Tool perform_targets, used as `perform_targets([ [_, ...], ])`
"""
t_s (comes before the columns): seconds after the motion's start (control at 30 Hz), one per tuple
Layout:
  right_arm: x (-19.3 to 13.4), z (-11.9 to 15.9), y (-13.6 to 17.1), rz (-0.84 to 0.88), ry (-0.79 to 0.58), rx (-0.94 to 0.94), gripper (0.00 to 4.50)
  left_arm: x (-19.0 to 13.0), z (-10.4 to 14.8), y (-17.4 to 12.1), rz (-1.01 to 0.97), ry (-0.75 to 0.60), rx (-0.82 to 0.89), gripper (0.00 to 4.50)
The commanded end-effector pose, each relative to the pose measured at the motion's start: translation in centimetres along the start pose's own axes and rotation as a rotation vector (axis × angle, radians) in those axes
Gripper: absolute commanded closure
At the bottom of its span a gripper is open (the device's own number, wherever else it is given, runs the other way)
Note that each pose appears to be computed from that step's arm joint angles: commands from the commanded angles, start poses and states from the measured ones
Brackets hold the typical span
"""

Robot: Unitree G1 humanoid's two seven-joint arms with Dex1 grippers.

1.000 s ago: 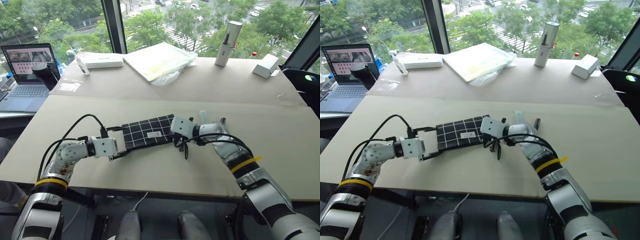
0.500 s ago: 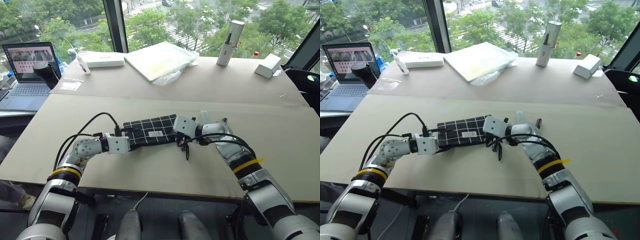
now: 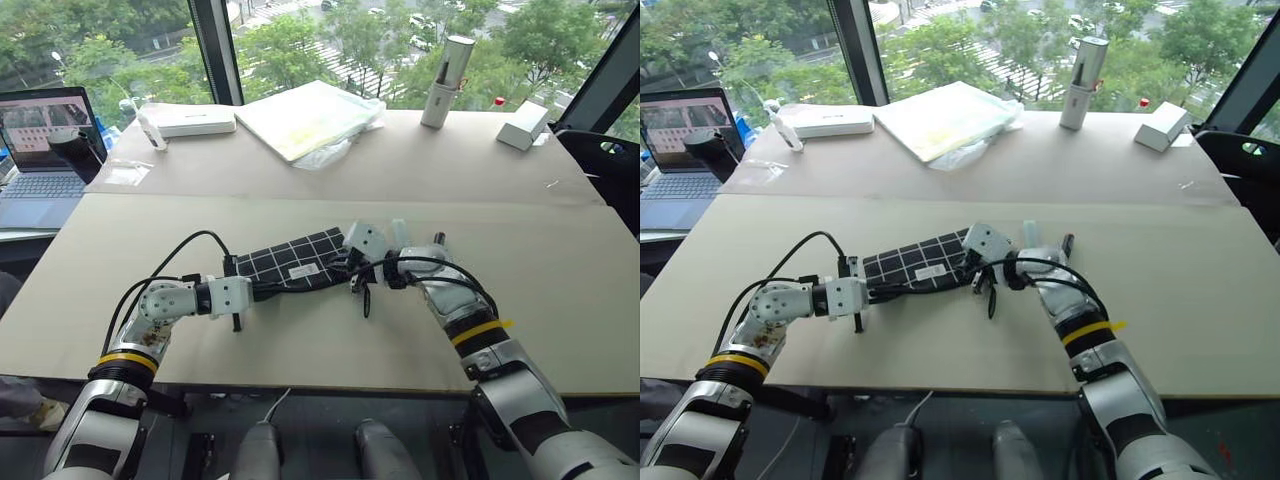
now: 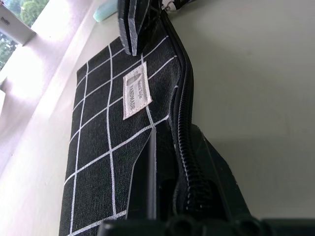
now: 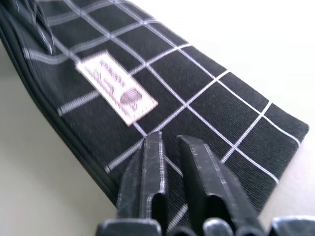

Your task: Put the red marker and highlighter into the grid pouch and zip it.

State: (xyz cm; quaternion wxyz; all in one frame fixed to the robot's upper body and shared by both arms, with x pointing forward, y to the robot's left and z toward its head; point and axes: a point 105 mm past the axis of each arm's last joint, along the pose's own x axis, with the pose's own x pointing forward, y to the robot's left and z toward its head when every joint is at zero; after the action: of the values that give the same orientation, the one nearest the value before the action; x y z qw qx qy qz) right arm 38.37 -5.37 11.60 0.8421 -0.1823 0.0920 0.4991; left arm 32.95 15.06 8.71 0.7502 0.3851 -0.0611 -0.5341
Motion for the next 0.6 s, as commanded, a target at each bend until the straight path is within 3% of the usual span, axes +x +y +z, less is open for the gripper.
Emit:
perform_targets([
  [0.03, -1.6, 4.5, -2.8, -0.093, -0.179, 0.124, 2.36, -0.1, -1.3, -2.1, -0.074, 0.045, -0.080, 4.50],
  [0.13, -4.0, 7.0, -4.1, -0.077, -0.277, 0.234, 1.44, -0.2, -1.3, -1.7, -0.030, 0.040, -0.127, 4.50],
  [0.23, -6.7, 7.8, -4.5, -0.056, -0.303, 0.250, 1.44, -0.1, -0.7, -0.9, 0.044, -0.006, -0.200, 4.50],
  [0.37, -9.4, 6.3, -3.3, -0.044, -0.232, 0.227, 1.44, -0.2, -0.2, -0.2, 0.123, -0.042, -0.276, 4.50],
  [0.47, -9.8, 4.8, -1.9, -0.051, -0.170, 0.185, 1.44, -0.4, 0.0, 0.2, 0.167, -0.058, -0.329, 4.50],
  [0.6, -9.2, 4.0, 0.3, -0.041, -0.197, 0.196, 1.44, -0.7, -0.1, 0.5, 0.209, -0.064, -0.381, 4.50],
])
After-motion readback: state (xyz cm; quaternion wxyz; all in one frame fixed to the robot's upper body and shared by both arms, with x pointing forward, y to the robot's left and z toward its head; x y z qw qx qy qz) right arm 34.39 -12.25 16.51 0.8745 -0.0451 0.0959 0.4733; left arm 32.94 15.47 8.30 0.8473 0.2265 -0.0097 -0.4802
